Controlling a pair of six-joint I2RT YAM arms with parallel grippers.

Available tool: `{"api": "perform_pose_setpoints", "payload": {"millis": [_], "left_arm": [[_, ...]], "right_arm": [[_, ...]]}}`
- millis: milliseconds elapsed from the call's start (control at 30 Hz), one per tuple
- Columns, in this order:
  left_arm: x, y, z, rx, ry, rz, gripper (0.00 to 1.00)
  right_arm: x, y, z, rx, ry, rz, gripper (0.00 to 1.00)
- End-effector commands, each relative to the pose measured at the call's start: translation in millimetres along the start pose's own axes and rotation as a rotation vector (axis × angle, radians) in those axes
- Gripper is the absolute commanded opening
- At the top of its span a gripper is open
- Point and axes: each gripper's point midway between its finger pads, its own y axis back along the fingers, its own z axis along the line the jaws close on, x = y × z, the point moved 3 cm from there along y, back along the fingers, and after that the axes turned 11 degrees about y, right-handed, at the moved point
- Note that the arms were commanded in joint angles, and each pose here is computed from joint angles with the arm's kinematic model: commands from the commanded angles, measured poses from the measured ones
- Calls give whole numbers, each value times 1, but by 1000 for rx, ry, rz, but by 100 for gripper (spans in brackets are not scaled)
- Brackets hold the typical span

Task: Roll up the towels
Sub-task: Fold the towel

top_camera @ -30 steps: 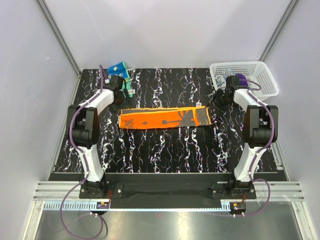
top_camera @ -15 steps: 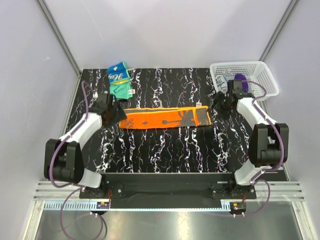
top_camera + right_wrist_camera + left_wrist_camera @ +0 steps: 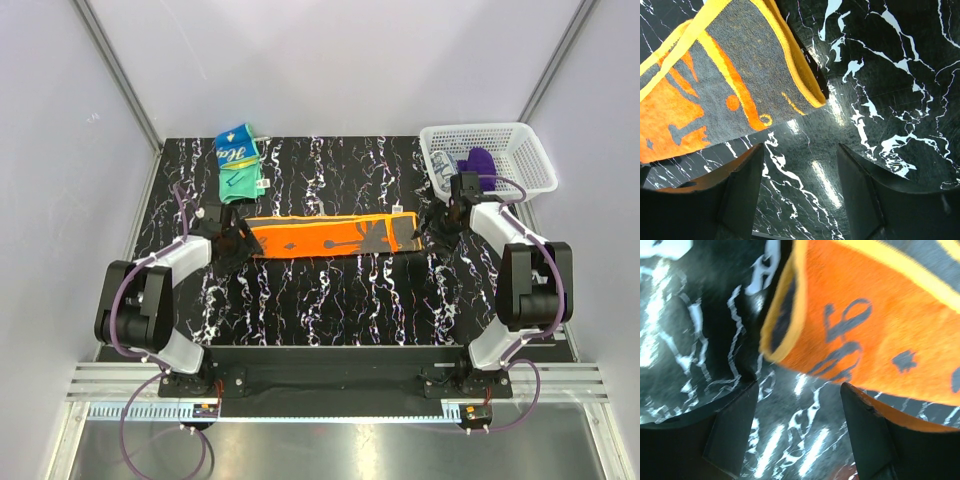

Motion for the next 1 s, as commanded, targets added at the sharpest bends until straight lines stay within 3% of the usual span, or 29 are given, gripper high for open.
{"api": "perform_pose_setpoints", "payload": {"millis": [0,167,400,533,567,667,867,967], "left_arm": [[3,-9,-4,38,31,11,73],[-2,-10,1,8,70,-29,74],[-11,-18,6,-84,72,-35,60],[-20,-22,5,-108,54,-57,35],[-22,-24,6,-117,42,-60,24],[-30,-22,6,-147,23,-81,11],[-53,-12,18,-200,11,-138,8],[-58,-10,21,-229,0,-149,10]], "right_arm": [[-4,-4,2,-16,30,-21,66],[1,-11,-1,-18,35,-5,65],[4,-18,-2,-24,31,12,64],[7,-19,-2,-35,33,19,64],[8,-19,0,-47,33,23,64],[13,-20,2,-74,15,29,64],[24,-18,31,-244,-15,18,64],[26,-22,34,-233,-24,5,64]]}}
